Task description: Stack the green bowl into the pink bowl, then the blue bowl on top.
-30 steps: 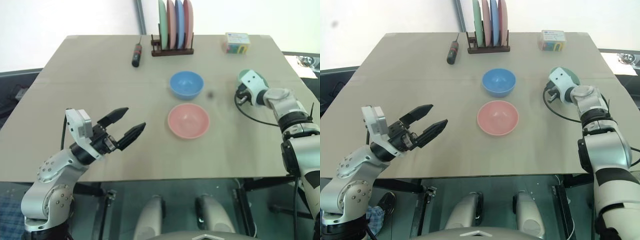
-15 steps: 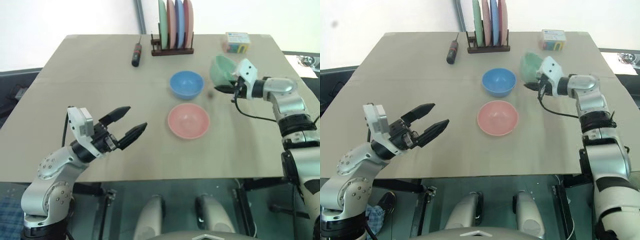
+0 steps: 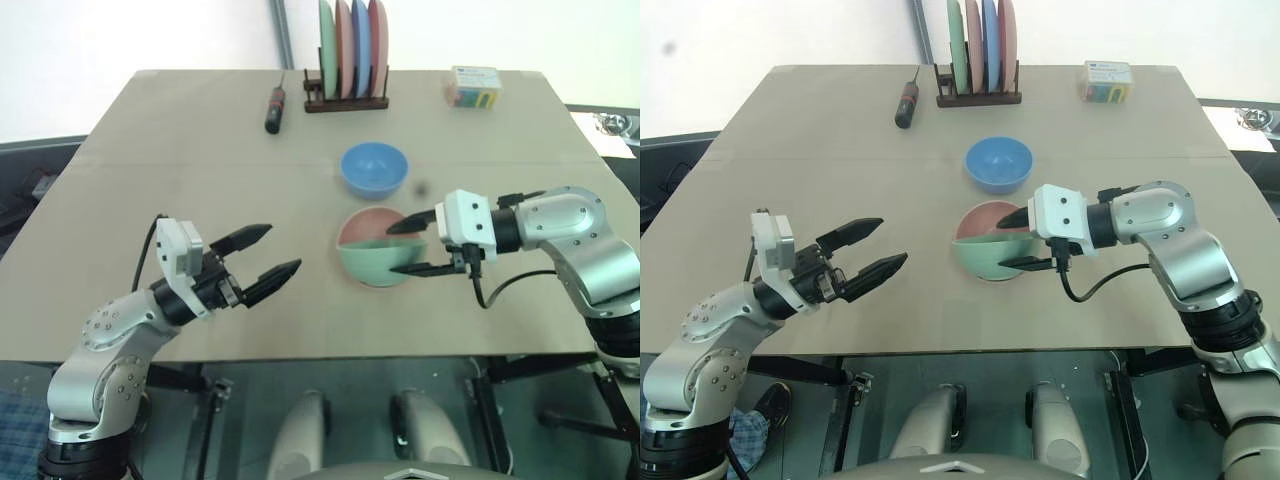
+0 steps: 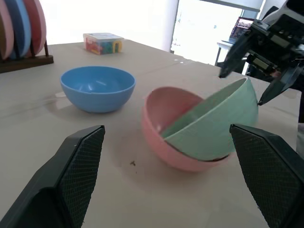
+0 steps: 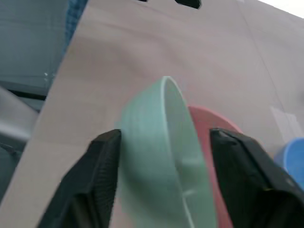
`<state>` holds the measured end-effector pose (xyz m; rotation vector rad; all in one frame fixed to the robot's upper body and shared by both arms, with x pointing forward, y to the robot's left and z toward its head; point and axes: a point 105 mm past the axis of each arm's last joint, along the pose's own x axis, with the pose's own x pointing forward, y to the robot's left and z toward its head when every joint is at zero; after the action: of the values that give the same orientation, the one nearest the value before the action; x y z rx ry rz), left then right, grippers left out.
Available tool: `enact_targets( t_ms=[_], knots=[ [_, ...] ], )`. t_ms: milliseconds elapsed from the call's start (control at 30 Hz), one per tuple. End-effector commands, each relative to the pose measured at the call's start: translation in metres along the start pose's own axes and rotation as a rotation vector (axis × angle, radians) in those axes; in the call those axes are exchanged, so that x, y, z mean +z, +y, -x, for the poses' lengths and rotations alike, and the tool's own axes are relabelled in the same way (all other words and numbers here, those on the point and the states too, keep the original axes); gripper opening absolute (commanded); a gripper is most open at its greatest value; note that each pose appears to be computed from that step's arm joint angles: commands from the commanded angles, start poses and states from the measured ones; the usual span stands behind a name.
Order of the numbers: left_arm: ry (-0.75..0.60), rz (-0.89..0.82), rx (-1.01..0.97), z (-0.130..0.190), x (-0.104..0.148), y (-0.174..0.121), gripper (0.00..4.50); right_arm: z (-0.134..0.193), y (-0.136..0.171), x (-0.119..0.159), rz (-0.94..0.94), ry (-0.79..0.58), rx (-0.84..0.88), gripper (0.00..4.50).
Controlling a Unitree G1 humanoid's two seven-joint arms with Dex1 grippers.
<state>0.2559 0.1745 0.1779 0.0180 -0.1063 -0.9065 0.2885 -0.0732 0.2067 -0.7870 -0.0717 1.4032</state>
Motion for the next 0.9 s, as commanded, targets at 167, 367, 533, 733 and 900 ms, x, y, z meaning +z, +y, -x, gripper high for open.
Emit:
enact_targets(
  t_ms=[167,367,533,733,900],
  knots=[
    [-0.034,-0.036,-0.001,0.000,0.009,0.000,4.50,0.014,-0.036,0.006,0.014,-0.002,-0.145,4.46],
    [-0.061,-0.034,0.022,0.003,0.013,0.000,4.50,0.022,-0.080,0.000,0.002,-0.010,-0.267,4.46],
    [-0.078,-0.049,0.072,0.005,0.015,0.005,4.50,0.001,-0.113,-0.021,0.020,0.053,-0.368,4.46],
    [-0.090,-0.066,0.146,0.011,0.018,0.012,4.50,-0.033,-0.127,-0.046,0.038,0.156,-0.362,4.46],
    [-0.085,-0.082,0.208,0.018,0.019,0.017,4.50,-0.048,-0.136,-0.055,0.006,0.204,-0.390,4.46]
  ],
)
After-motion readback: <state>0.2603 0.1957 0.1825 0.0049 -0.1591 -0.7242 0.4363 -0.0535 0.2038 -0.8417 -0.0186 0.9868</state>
